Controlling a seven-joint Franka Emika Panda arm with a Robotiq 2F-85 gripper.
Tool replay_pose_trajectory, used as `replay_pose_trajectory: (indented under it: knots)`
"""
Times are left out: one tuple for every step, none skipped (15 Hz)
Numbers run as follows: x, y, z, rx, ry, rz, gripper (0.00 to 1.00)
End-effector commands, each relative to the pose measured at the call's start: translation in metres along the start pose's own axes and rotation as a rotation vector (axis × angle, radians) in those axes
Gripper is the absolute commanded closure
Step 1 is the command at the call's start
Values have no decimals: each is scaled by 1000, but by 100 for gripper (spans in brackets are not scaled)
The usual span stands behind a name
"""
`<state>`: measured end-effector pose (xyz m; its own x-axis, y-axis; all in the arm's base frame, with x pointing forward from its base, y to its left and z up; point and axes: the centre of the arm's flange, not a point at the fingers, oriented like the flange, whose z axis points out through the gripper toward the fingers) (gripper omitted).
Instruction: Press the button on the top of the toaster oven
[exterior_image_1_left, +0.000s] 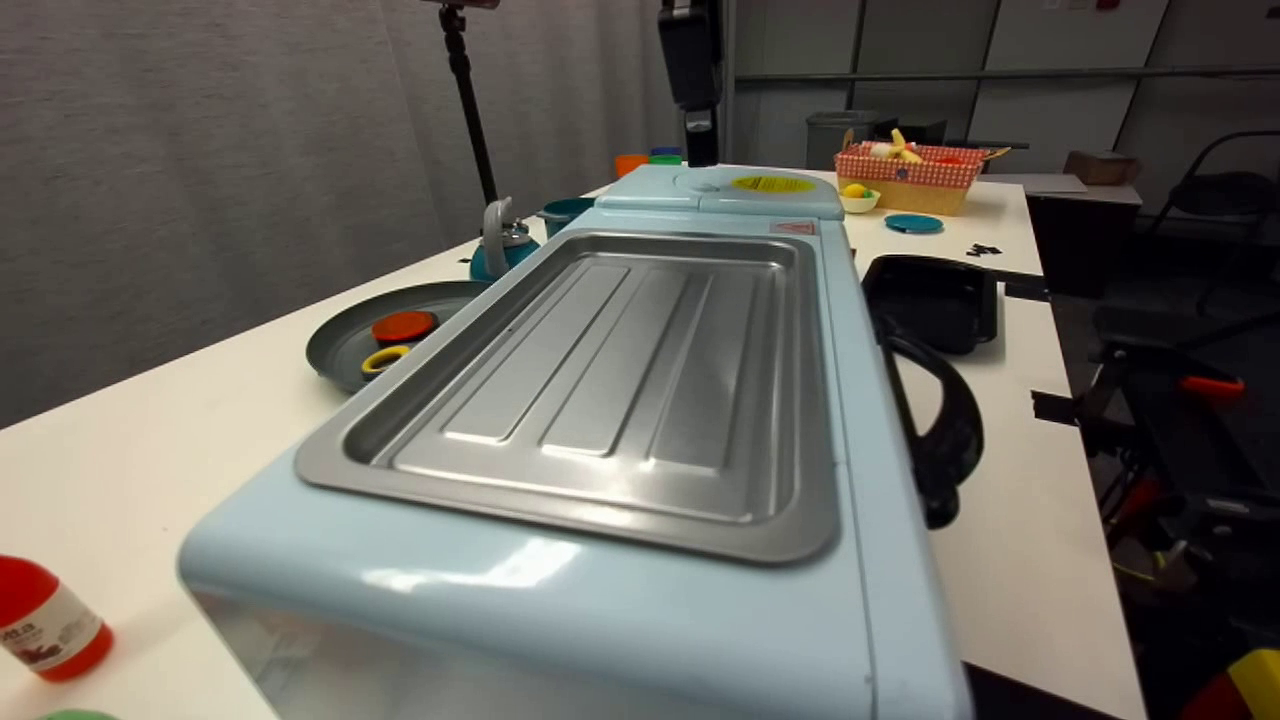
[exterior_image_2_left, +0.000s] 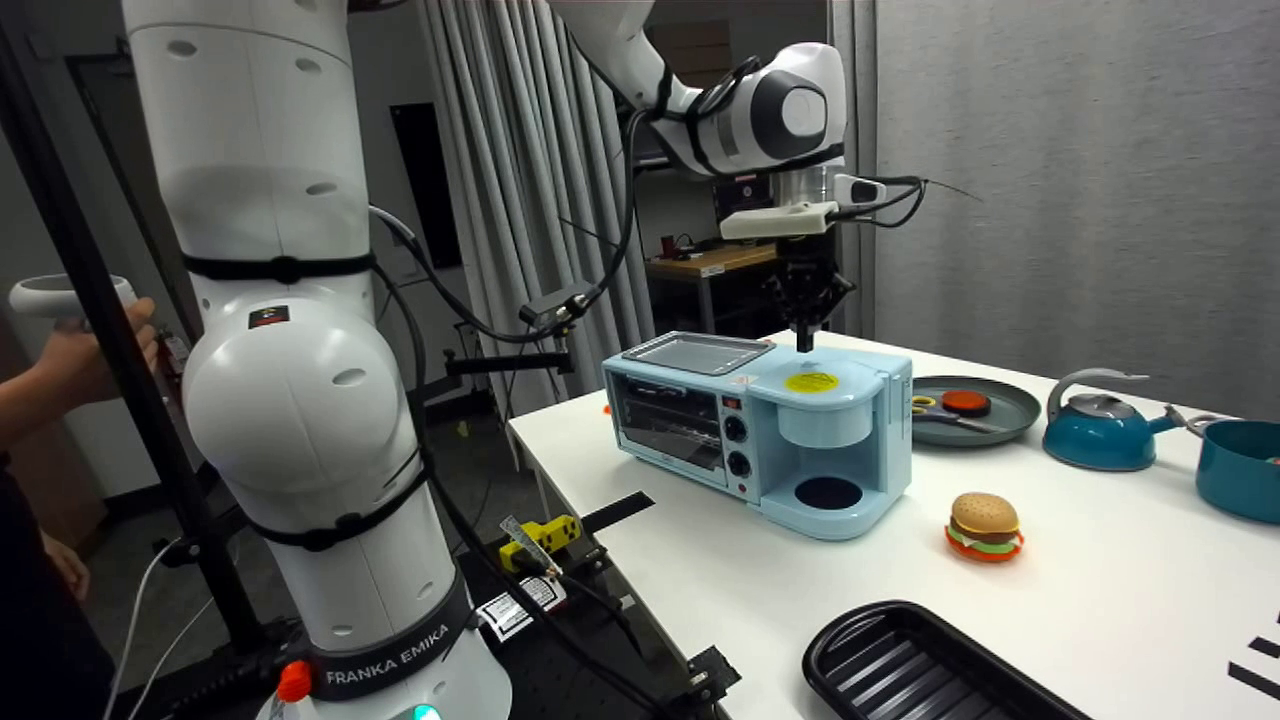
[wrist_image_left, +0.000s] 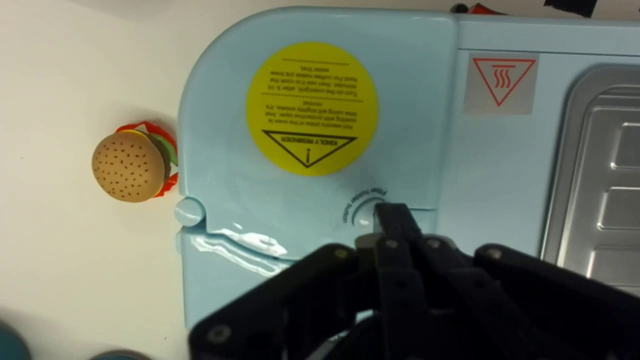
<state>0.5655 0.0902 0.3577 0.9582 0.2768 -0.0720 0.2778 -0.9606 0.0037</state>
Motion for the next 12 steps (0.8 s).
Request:
replay_pose_trajectory:
  knots:
    - [5,5,3,1,14,-8,100]
    - [6,5,5,0,12,-10,100]
    - [6,5,6,-1,11,-11,100]
    - [7,5,6,0,10,-11,100]
    - [7,6,7,2,10,-11,100]
    - [7,6,9,2,8,-10,100]
    - [7,7,11,6,6,-10,100]
    - [7,7,13,7,4,-10,100]
    - [8,8,15,9,1,-9,100]
    - [8,9,17,12,0,-8,100]
    - [9,10,19,12,0,-8,100]
    - [9,11,19,13,-1,-7,100]
